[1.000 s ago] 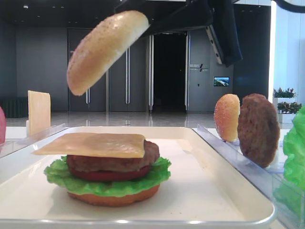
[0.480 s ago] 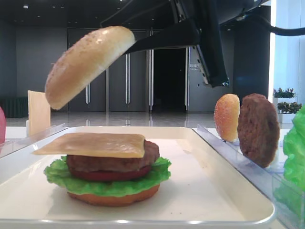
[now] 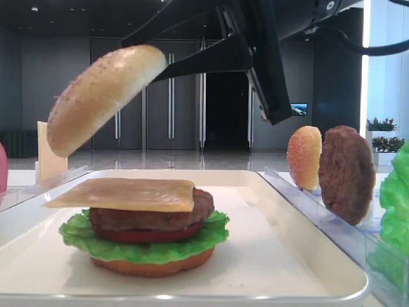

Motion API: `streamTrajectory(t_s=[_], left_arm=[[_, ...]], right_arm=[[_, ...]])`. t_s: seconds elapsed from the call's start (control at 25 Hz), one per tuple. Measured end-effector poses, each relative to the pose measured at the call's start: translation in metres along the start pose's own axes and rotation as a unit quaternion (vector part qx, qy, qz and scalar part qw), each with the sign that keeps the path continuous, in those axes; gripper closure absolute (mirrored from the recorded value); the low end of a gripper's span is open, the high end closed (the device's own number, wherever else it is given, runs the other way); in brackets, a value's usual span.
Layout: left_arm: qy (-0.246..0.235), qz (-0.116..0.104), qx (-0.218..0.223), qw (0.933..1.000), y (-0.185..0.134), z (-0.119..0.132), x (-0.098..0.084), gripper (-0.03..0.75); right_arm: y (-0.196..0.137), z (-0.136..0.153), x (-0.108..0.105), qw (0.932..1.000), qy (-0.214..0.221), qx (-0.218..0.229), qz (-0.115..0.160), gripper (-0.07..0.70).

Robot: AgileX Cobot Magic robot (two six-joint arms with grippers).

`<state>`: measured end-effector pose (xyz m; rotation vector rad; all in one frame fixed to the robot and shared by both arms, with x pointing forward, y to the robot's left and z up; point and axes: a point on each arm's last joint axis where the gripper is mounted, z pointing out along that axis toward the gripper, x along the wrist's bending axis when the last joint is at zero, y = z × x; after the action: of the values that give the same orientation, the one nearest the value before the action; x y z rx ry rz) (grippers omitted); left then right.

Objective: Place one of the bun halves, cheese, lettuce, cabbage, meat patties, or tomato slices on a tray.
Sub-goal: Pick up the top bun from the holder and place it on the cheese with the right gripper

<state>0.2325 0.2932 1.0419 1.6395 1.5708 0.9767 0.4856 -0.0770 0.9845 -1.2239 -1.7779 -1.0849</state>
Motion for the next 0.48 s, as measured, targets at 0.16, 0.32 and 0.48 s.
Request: streamTrajectory(t_s=[0.16, 0.32, 0.48], left_arm=[[0.0, 0.0, 0.0, 1.0, 0.0, 0.0, 0.0, 0.074], [0.0, 0.0, 0.0, 1.0, 0.0, 0.0, 0.0, 0.074], [0.0, 0.0, 0.0, 1.0, 0.0, 0.0, 0.0, 0.074]], right_arm=[[0.0, 0.004, -0.007, 0.9999, 0.0, 0.003, 0.011, 0.433], [0.001, 0.007, -0.013, 0.9999, -0.002, 0.006, 0.014, 0.433], [0.001, 0.009, -0.016, 0.9999, -0.002, 0.007, 0.015, 0.433]])
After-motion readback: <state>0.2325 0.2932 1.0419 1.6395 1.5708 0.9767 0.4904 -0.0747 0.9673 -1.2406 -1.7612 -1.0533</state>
